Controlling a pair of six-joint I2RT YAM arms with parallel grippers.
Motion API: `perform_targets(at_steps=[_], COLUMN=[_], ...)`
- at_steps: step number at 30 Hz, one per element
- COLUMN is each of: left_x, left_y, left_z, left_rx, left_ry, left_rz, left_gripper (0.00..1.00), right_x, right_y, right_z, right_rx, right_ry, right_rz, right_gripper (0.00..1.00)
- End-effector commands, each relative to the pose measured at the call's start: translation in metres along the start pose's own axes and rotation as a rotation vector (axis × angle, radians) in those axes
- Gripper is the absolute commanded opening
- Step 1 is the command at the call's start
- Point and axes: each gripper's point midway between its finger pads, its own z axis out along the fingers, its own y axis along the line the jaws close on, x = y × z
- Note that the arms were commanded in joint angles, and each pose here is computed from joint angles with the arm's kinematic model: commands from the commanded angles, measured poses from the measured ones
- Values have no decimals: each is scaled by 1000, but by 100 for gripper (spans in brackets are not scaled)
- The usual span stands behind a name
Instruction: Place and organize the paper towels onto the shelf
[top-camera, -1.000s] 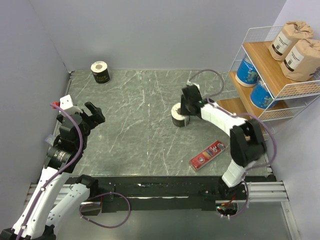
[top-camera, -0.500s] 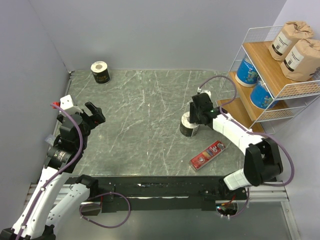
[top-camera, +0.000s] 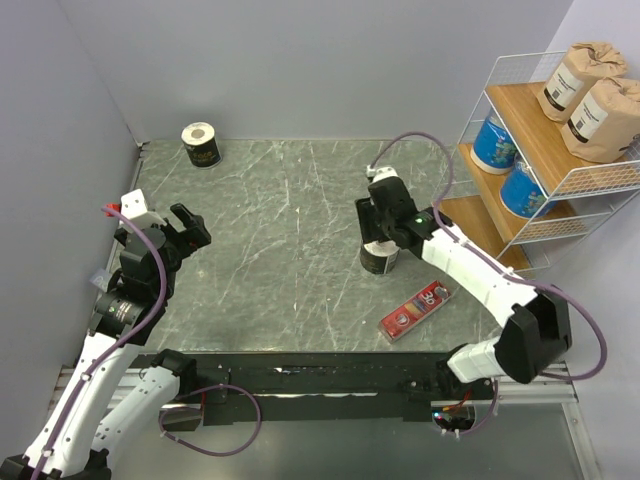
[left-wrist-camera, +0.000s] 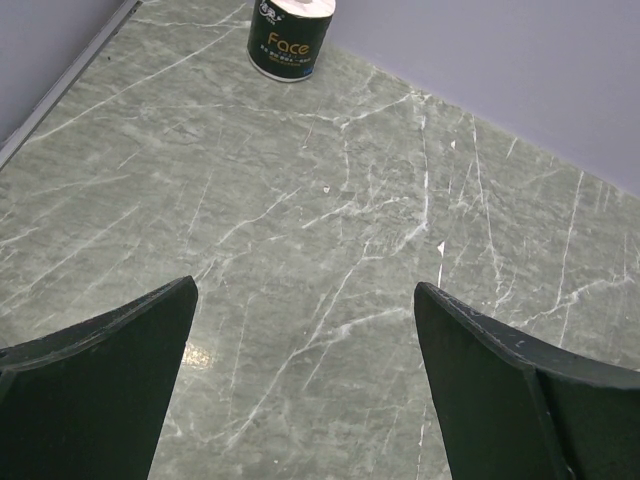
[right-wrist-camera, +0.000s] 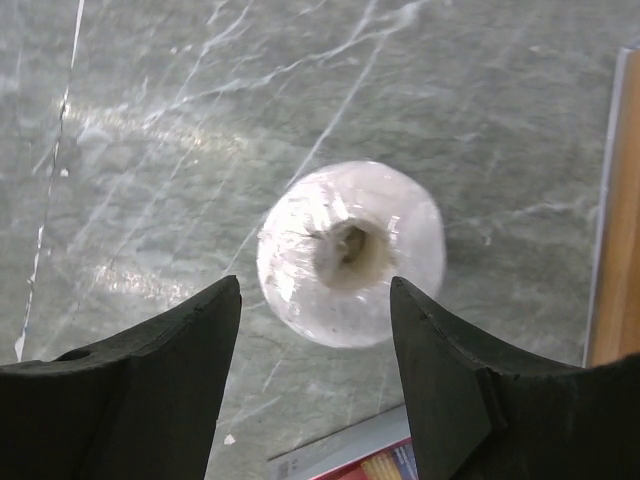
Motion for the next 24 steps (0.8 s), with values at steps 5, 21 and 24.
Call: perform_targets(at_steps=[5,21,24], left_x=[-6,-6,-7], left_y=[-2,-3,-3], left_z=[1,0,0], left_rx=[7,11,13], left_ry=[-29,-27,-30], left_rz=[1,1,-1], left_gripper=[97,96,97], right_x=[8,29,31], right_y=[23,27,21], right_z=[16,45,48], right_rx=[-44,10,58], right_ry=[90,190,209], right_rz=[-108,-156,-170], right_gripper=[68,63,60])
